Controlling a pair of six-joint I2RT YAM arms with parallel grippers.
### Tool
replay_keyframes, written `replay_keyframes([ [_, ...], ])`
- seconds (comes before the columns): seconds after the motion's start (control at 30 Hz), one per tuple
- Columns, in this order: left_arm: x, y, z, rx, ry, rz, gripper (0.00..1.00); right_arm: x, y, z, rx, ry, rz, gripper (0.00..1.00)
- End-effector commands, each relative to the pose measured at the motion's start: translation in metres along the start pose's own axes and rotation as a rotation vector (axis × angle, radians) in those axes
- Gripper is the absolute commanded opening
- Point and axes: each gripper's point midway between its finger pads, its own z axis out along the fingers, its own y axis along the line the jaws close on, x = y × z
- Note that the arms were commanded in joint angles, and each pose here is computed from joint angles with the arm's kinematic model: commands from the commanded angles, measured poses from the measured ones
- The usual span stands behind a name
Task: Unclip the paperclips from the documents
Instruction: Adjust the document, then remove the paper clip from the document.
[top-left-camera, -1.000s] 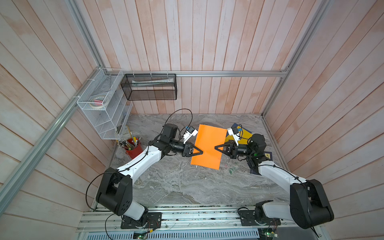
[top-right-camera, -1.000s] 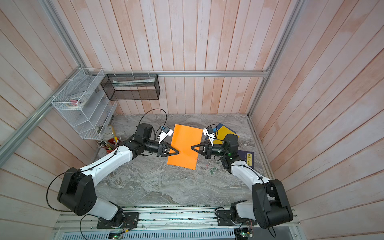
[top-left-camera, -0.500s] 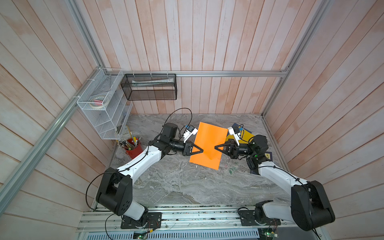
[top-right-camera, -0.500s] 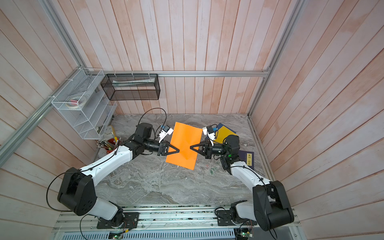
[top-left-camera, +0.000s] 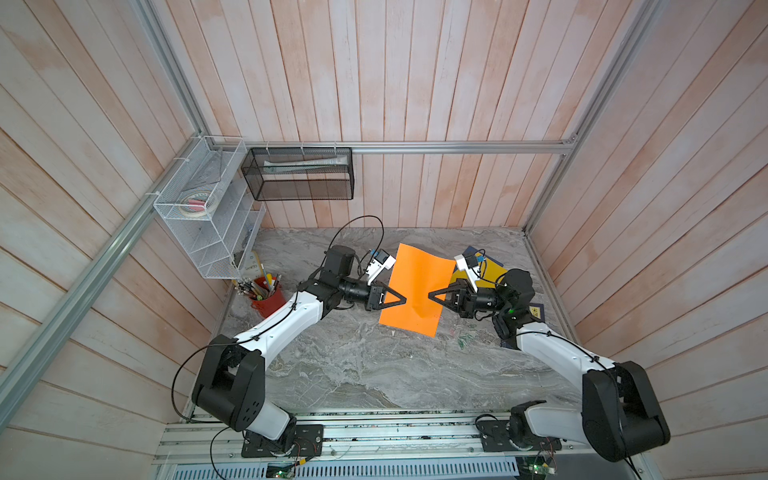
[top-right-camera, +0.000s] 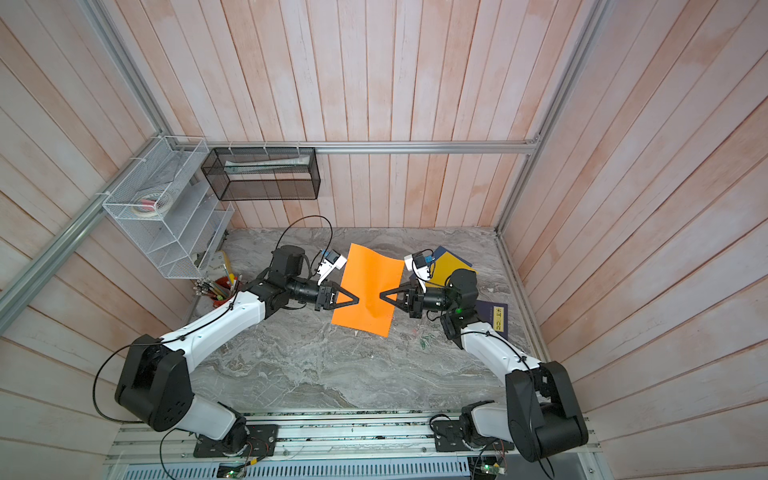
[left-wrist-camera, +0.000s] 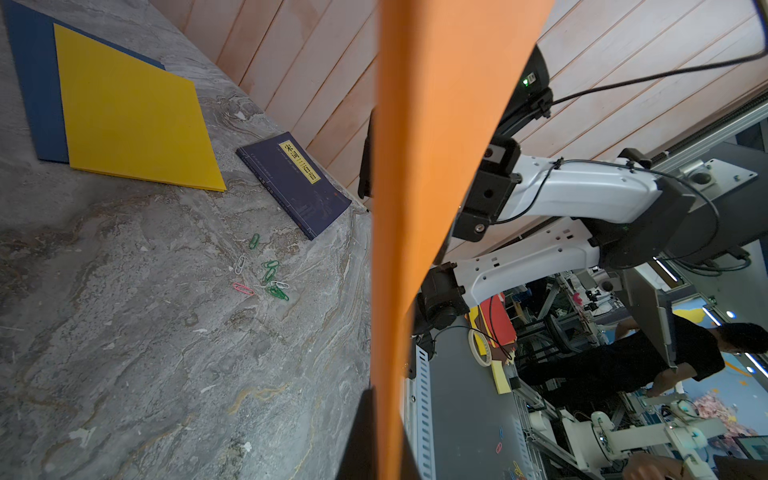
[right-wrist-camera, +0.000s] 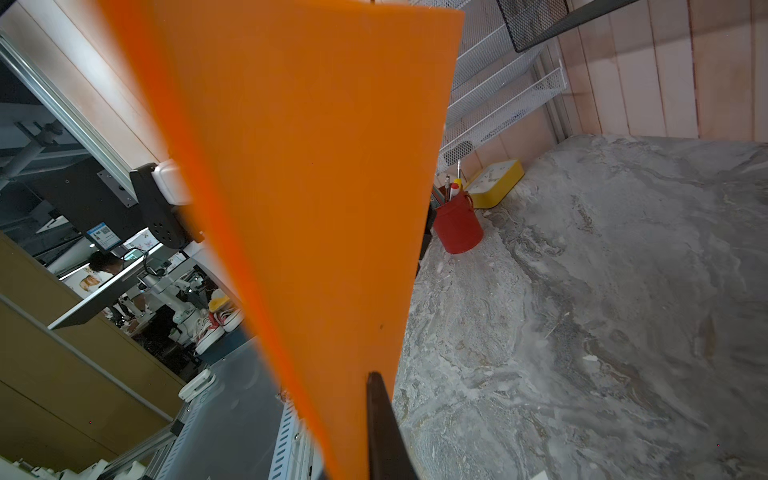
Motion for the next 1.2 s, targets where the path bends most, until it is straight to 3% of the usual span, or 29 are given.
replay_keyframes([
  [0.0, 0.0, -0.007, -0.001, 0.019, -0.008, 0.024, 0.0, -0.002, -0.001, 0.001, 0.016, 0.008, -0.017, 0.22],
  [0.1, -0.003, -0.01, -0.004, 0.019, -0.02, 0.038, 0.0, 0.001, -0.004, -0.001, 0.027, 0.013, -0.009, 0.35],
  [0.27, -0.007, -0.013, -0.011, 0.017, -0.035, 0.059, 0.0, 0.008, -0.005, -0.004, 0.018, 0.025, 0.015, 0.42],
  [0.93, -0.015, -0.02, -0.022, 0.02, -0.052, 0.09, 0.0, 0.035, -0.011, -0.005, 0.001, 0.064, 0.108, 0.43],
  [1.17, -0.017, -0.02, -0.023, 0.017, -0.054, 0.092, 0.0, 0.039, -0.01, -0.005, -0.017, 0.079, 0.127, 0.4],
])
